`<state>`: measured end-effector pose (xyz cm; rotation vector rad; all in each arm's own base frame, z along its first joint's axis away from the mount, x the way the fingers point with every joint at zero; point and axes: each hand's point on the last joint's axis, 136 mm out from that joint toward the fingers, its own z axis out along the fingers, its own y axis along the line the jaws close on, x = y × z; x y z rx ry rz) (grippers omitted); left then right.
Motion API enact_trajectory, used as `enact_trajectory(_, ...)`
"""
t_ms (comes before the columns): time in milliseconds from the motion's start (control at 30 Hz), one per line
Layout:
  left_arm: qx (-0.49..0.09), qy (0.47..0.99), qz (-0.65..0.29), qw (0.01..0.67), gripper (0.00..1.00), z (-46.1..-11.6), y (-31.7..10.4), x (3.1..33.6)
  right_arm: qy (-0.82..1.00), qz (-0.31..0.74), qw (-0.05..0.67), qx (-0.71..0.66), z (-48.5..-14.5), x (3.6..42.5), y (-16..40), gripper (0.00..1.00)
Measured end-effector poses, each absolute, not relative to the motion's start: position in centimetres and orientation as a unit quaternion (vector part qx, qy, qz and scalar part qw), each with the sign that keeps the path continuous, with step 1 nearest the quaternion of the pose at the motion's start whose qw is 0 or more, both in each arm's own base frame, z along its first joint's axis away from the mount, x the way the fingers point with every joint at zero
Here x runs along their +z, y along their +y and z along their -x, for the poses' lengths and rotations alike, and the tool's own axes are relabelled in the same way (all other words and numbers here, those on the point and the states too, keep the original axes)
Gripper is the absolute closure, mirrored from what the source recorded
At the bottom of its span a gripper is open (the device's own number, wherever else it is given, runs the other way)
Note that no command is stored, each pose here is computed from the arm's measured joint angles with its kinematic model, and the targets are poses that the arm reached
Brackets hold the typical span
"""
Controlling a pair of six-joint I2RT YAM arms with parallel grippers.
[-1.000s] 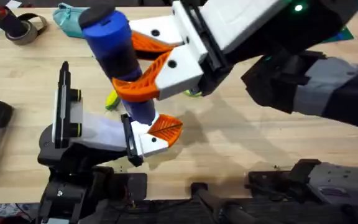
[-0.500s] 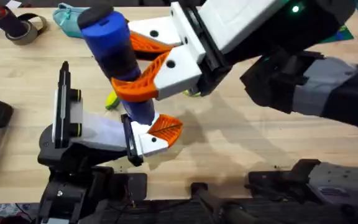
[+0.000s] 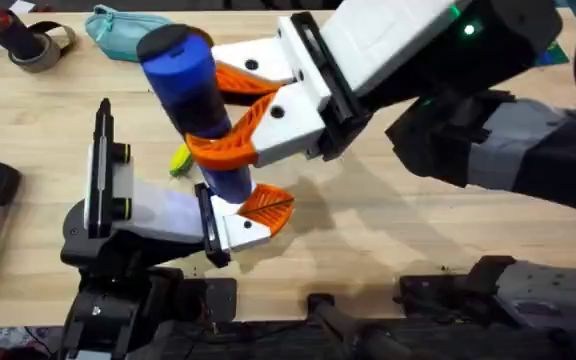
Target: Pick up the gripper from the table and insert it into the empty holder that is missing its gripper. Then pick up a screw, insert it into the mounting hole, and use the screwdriver to tighten it. Finally, clean up the table by picking up the vegetable and placing it into the bucket.
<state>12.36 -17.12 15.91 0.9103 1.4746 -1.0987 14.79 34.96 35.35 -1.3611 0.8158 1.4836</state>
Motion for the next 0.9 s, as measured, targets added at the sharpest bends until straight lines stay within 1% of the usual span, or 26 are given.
enact_trajectory(900, -0.458, 0.615, -0.379, 0.518, 0.983, -12.36, -17.12, 15.91, 0.343, 0.541, 0.480, 0.600, -15.42, 35.20, 35.10, 0.957)
